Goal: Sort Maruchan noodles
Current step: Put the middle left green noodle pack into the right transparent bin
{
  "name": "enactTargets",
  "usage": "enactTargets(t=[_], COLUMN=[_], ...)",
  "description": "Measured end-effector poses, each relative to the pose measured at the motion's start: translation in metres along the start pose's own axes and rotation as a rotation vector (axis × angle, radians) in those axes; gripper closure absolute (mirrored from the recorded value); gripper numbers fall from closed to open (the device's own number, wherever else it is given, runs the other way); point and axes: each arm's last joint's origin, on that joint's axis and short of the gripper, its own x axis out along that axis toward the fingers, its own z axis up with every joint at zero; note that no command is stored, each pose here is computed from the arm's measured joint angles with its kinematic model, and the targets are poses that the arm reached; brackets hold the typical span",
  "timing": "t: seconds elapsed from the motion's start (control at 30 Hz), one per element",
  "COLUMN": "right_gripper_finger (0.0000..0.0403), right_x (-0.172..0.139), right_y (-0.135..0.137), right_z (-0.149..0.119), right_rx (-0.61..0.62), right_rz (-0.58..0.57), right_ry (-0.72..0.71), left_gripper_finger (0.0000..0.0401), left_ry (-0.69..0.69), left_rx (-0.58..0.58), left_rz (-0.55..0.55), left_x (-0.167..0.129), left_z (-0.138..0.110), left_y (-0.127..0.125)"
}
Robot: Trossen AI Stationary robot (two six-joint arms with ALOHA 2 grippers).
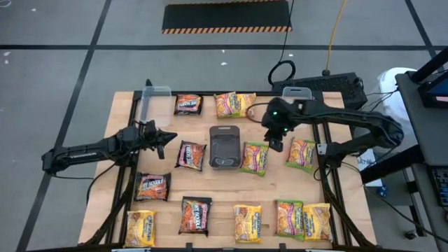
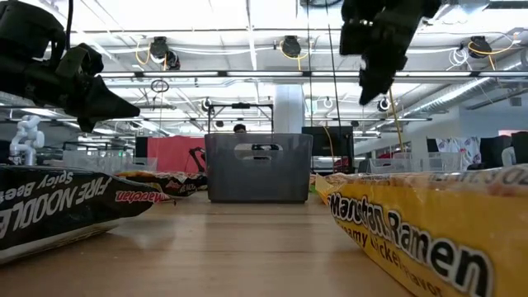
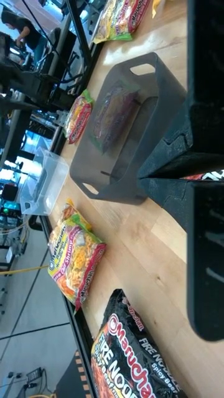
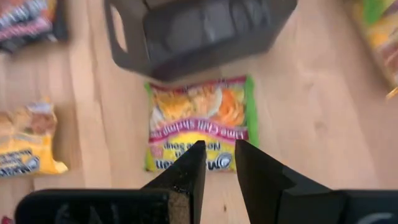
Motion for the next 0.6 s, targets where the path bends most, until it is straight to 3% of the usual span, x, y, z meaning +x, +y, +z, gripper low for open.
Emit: enactTargets(t=[0.27, 0.6], right_gripper_finger=[0.0321, 0.0321], right_x=[0.031, 0.062], right_y=[-0.011, -0.025], right_z=[0.001, 0.002], right_rx=[0.036, -0.043], right_rz=[-0.005, 0.004], right_ry=[0.146, 0.255], left_gripper_finger=[0.0395, 0.0395], left_ry=[0.0, 0.0], left_rx=[-0.007, -0.008], left_rz=[-0.001, -0.001], left_x=[0.0, 0.0], left_z=[0.0, 0.0], left_y=[0.0, 0.0])
